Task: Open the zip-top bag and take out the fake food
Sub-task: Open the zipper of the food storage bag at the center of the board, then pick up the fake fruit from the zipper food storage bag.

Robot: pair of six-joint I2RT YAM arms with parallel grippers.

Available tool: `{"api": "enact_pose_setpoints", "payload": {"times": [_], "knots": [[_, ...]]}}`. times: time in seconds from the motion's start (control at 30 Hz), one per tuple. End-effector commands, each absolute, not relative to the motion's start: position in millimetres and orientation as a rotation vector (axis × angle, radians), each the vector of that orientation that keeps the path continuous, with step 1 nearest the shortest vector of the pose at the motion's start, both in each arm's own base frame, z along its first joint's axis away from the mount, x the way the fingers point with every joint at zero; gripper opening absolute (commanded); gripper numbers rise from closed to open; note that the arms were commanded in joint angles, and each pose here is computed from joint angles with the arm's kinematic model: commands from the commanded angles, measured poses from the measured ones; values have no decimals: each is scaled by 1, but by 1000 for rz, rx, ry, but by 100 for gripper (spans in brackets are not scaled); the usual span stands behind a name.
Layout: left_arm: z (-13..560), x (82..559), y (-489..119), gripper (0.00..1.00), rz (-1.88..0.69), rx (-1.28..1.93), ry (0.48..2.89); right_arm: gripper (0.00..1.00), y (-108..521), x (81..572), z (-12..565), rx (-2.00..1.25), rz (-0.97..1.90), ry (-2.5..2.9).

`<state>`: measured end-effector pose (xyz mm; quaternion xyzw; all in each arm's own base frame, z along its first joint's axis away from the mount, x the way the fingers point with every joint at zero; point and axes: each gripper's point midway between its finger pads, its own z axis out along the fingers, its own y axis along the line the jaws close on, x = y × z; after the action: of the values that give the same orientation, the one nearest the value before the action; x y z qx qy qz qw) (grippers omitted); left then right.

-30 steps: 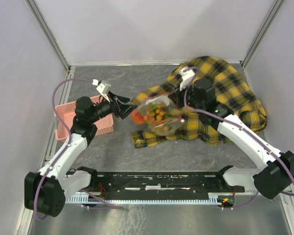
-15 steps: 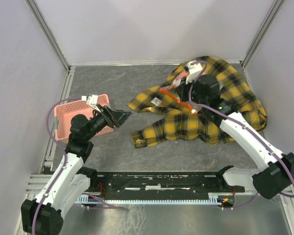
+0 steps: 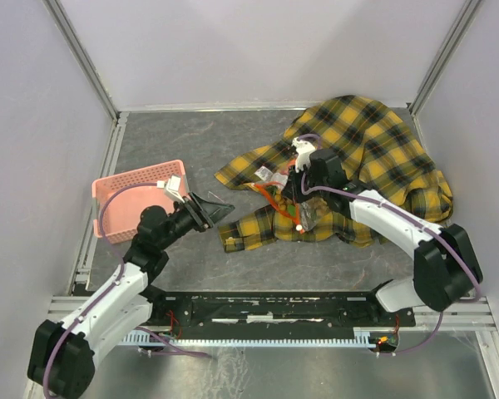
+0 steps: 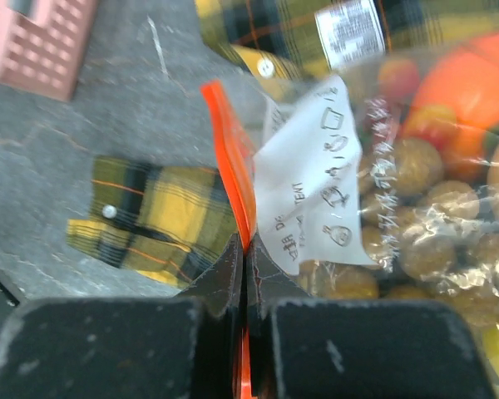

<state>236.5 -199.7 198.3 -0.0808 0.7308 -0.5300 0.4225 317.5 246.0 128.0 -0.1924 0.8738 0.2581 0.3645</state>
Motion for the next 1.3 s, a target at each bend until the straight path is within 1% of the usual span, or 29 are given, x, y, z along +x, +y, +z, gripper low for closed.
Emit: {"api": "enact_pose_setpoints", "payload": {"times": [0.0,0.03,0.07,0.1,0.13,0.27,0.33,0.5,0.6,0.77,0.8,1.0,1.27], "knots": [[225,238,-217,67,-1332,-154,1703,2,269,329,226,-502,816,1941],[226,237,-221,65,-1338,-144,1694,2,272,328,236,-505,836,1915],[227,237,-227,61,-1347,-135,1691,2,274,327,245,-508,853,1893],[227,237,-231,55,-1358,-134,1691,2,276,326,254,-514,873,1869],[227,238,-235,53,-1373,-135,1697,2,278,324,261,-513,892,1850],[234,244,-249,52,-1427,-143,1678,2,283,321,269,-503,943,1820],[236,248,-253,53,-1438,-162,1668,2,283,325,257,-492,937,1844],[217,262,-254,62,-1417,-319,1710,2,296,330,213,-464,1014,1914],[207,266,-255,66,-1394,-406,1728,2,304,328,202,-451,1087,1899],[193,270,-257,71,-1281,-512,1769,2,306,329,201,-492,1086,1863],[191,271,-256,74,-1255,-532,1768,2,306,330,203,-505,1088,1849],[182,281,-264,76,-1186,-557,1782,2,307,324,222,-540,1147,1746],[180,296,-292,74,-1224,-483,1769,2,312,314,234,-569,1229,1703]]}}
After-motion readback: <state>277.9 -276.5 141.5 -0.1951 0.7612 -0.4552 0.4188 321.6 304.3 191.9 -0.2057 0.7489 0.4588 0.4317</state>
